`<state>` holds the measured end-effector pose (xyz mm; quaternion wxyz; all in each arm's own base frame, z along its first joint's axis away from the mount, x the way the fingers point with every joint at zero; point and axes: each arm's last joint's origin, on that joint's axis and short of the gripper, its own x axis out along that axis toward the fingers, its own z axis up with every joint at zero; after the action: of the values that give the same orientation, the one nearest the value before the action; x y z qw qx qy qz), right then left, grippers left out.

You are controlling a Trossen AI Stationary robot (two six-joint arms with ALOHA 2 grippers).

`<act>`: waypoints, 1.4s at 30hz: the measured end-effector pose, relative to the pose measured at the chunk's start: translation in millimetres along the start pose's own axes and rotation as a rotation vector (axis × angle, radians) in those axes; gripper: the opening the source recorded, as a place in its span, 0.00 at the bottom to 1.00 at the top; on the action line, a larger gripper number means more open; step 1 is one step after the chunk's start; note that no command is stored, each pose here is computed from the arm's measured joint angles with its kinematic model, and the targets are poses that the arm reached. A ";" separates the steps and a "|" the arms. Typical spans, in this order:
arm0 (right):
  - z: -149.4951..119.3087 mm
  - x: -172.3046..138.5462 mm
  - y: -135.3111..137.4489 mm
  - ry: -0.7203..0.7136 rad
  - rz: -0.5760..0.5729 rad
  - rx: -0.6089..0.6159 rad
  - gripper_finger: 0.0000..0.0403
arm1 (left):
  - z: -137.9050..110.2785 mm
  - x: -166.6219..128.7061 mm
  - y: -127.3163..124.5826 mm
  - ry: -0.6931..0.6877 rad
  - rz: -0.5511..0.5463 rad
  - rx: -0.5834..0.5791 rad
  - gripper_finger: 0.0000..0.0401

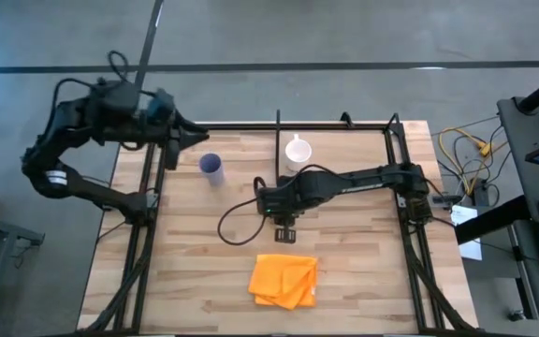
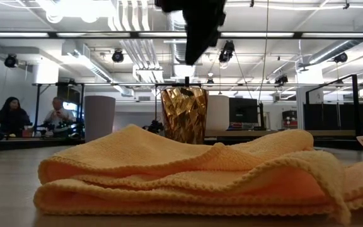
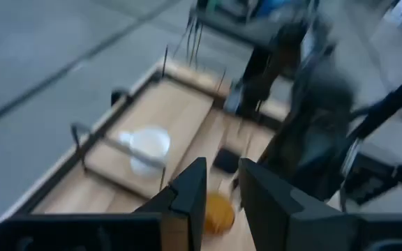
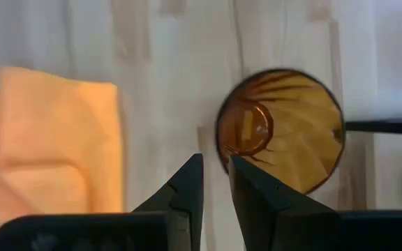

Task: Stack small to large cups/mugs on shelf
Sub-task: Put the brown cup on the shelf

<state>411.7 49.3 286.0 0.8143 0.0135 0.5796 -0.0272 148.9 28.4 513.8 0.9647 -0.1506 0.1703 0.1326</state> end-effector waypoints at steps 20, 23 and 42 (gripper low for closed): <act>17.8 45.9 -21.1 0.074 0.023 0.025 0.16 | 2.6 13.3 -1.3 0.006 0.002 0.035 0.18; 16.4 46.9 -22.3 0.086 0.020 0.027 0.16 | 2.7 18.5 -1.5 0.017 0.005 0.036 0.18; -4.5 26.6 -34.7 0.252 -0.018 0.082 0.02 | 2.9 14.0 -1.4 0.007 0.003 0.059 0.18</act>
<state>414.0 14.1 259.7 0.7336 0.0448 0.6758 -0.0563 162.9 31.0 511.5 0.9680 -0.1221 0.1777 0.1282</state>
